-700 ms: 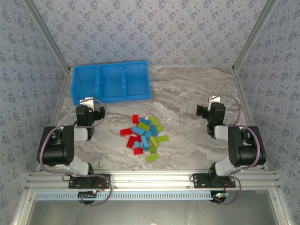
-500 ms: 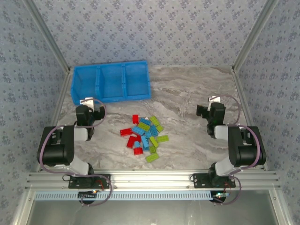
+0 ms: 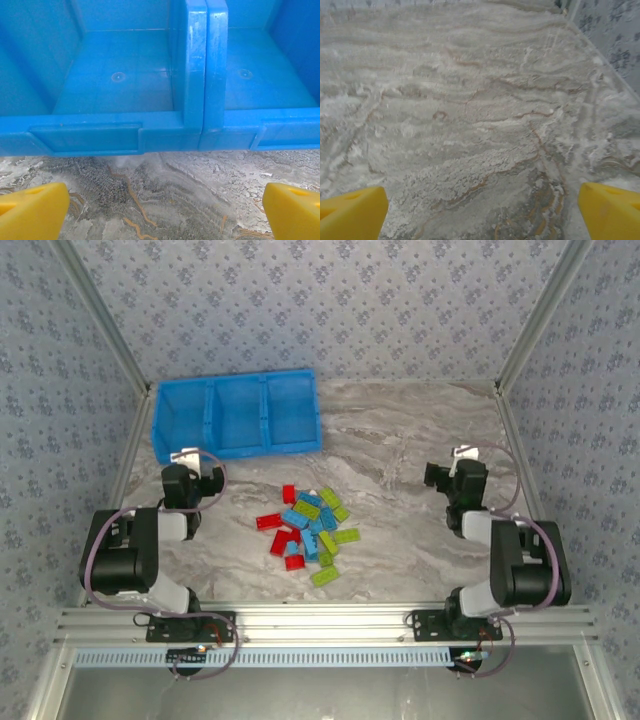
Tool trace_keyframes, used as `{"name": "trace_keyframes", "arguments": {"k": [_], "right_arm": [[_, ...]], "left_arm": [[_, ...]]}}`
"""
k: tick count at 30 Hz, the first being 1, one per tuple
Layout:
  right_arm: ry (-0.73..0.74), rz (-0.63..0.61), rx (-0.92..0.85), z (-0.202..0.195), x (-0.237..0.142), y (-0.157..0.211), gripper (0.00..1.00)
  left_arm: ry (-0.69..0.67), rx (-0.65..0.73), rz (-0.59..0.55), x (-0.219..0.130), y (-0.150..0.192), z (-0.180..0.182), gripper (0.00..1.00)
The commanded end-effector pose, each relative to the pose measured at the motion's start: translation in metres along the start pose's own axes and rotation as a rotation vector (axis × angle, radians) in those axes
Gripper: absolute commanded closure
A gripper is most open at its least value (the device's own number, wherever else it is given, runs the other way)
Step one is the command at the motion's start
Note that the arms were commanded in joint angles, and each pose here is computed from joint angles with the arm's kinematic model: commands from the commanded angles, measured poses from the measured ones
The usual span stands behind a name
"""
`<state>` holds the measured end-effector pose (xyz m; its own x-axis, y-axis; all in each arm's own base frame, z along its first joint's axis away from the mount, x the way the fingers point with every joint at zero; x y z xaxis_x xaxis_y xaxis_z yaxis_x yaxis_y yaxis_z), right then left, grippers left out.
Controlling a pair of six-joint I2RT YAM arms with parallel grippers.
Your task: Sort the legos into containers by color
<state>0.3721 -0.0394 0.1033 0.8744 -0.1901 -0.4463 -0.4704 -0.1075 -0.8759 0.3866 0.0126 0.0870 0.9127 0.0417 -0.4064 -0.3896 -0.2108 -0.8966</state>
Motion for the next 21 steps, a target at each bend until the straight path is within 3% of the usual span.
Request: {"name": "trace_keyframes", "arguments": {"k": [1, 5, 8, 12, 16, 21], "right_arm": [[0.063, 0.038, 0.145, -0.020, -0.027, -0.018, 0.00], [-0.024, 0.107, 0.338, -0.010, -0.078, -0.041, 0.00], [-0.215, 0.179, 0.398, 0.029, -0.113, -0.050, 0.00], [-0.424, 0.329, 0.319, 0.089, -0.151, -0.047, 0.00], [-0.603, 0.486, 0.197, 0.142, -0.185, -0.035, 0.00], [-0.768, 0.604, 0.055, 0.207, -0.221, -0.023, 0.00]], "left_arm": [[-0.025, -0.006, -0.056, -0.009, -0.012, 0.002, 0.01], [-0.160, -0.022, -0.044, -0.041, -0.042, -0.001, 0.01], [-0.254, -0.205, -0.011, -0.075, -0.062, -0.001, 0.01], [-0.244, -0.455, 0.167, -0.113, -0.056, -0.019, 0.01], [-0.111, -0.455, 0.374, -0.133, -0.035, -0.066, 0.01], [-0.093, -0.332, 0.616, -0.159, 0.014, -0.097, 0.07]]}}
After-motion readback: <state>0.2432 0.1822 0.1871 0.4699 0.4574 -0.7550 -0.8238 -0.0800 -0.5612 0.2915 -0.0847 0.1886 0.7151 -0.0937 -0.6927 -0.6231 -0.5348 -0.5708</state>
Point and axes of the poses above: each hand's point on the last joint's axis, 136 mm out from that joint toward the fingers, its own x axis out along the fingers, its own z axis along the line the jaws close on, y = z × x, the point moved 1 cm from there along -x, back along the fingers, and after that the axes turned 10 degrees about -x, right-handed, at the moved point
